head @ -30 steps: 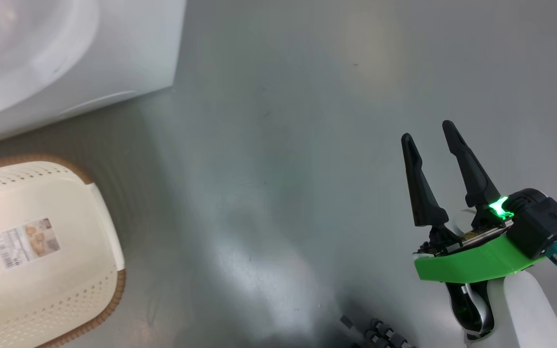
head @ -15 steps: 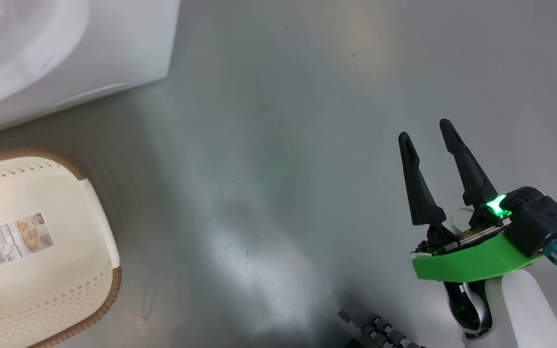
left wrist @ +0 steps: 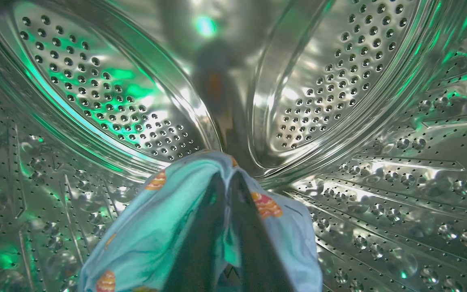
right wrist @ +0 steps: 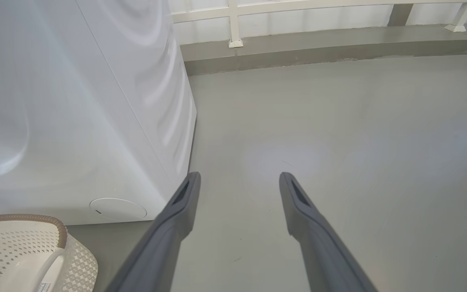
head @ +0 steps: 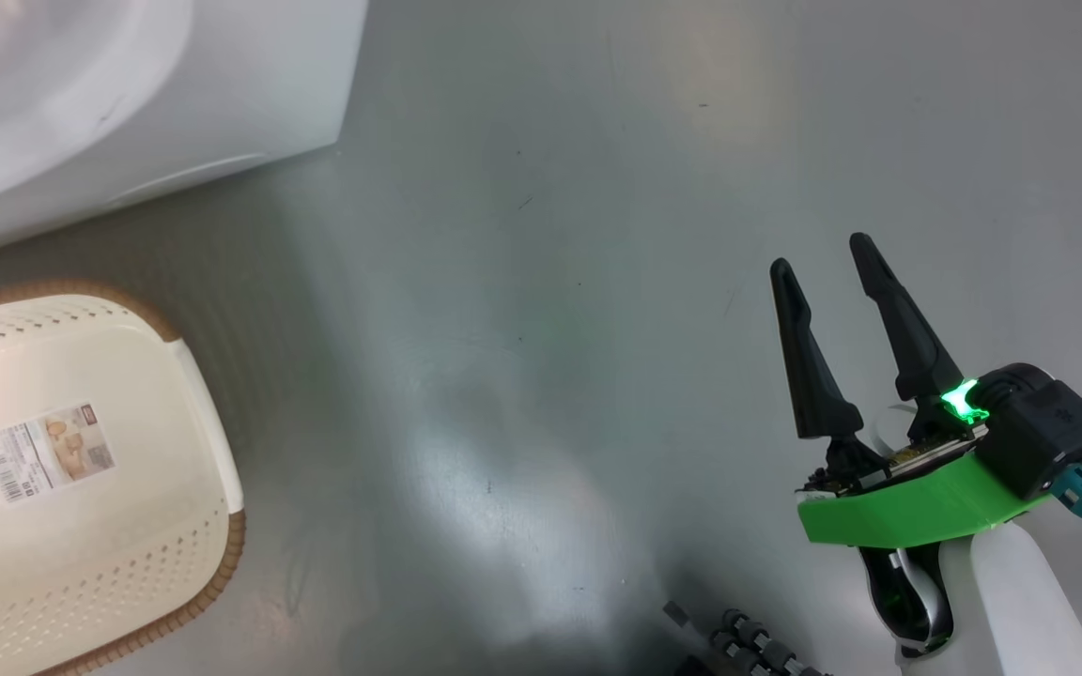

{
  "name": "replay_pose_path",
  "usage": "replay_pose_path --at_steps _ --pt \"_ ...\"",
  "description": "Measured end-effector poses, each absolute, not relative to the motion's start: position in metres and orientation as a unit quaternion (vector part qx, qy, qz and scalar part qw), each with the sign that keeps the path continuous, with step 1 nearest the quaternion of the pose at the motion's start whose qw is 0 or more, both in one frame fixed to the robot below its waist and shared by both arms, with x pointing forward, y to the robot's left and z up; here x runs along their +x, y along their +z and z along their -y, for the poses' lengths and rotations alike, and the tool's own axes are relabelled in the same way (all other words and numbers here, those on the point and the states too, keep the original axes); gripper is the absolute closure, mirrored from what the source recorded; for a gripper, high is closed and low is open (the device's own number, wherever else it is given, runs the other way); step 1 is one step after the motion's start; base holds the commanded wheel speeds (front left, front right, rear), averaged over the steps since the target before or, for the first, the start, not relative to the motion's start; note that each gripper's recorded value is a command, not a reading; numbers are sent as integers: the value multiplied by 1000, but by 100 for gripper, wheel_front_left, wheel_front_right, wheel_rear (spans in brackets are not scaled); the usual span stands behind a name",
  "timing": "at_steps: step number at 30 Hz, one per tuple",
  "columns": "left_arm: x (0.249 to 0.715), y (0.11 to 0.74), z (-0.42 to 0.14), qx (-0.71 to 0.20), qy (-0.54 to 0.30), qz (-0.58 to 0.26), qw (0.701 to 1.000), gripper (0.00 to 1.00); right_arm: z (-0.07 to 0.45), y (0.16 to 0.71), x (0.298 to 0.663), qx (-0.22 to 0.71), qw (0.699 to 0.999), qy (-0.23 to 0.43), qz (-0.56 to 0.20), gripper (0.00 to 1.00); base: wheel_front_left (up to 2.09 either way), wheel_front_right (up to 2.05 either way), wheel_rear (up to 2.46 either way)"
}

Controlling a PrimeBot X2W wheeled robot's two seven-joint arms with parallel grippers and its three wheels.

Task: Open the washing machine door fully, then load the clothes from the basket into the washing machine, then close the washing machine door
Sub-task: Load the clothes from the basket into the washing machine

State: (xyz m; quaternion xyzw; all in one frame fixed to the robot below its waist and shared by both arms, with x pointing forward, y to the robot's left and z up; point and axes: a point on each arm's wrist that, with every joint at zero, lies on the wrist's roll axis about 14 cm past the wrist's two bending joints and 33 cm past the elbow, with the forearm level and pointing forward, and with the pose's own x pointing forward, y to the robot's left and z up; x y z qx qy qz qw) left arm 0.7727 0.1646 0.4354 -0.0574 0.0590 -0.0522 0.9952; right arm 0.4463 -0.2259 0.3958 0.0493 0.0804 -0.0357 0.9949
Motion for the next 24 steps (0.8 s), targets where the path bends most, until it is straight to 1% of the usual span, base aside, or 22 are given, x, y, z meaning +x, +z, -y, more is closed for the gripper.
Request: replay_pose_path --at_steps 7,13,19,24 --pt "764 428 -165 -43 -54 -74 995 0 220 398 455 54 996 -26 -71 0 0 0 0" --pt "744 425 -162 -14 -63 -61 996 0 217 402 459 58 996 -22 -63 0 0 0 0" --pt "716 427 -160 -12 -63 -39 997 0 212 410 463 60 997 -14 -50 0 0 0 0" --pt "682 428 -154 -15 -66 -20 997 0 208 418 465 62 997 -8 -38 0 0 0 0"
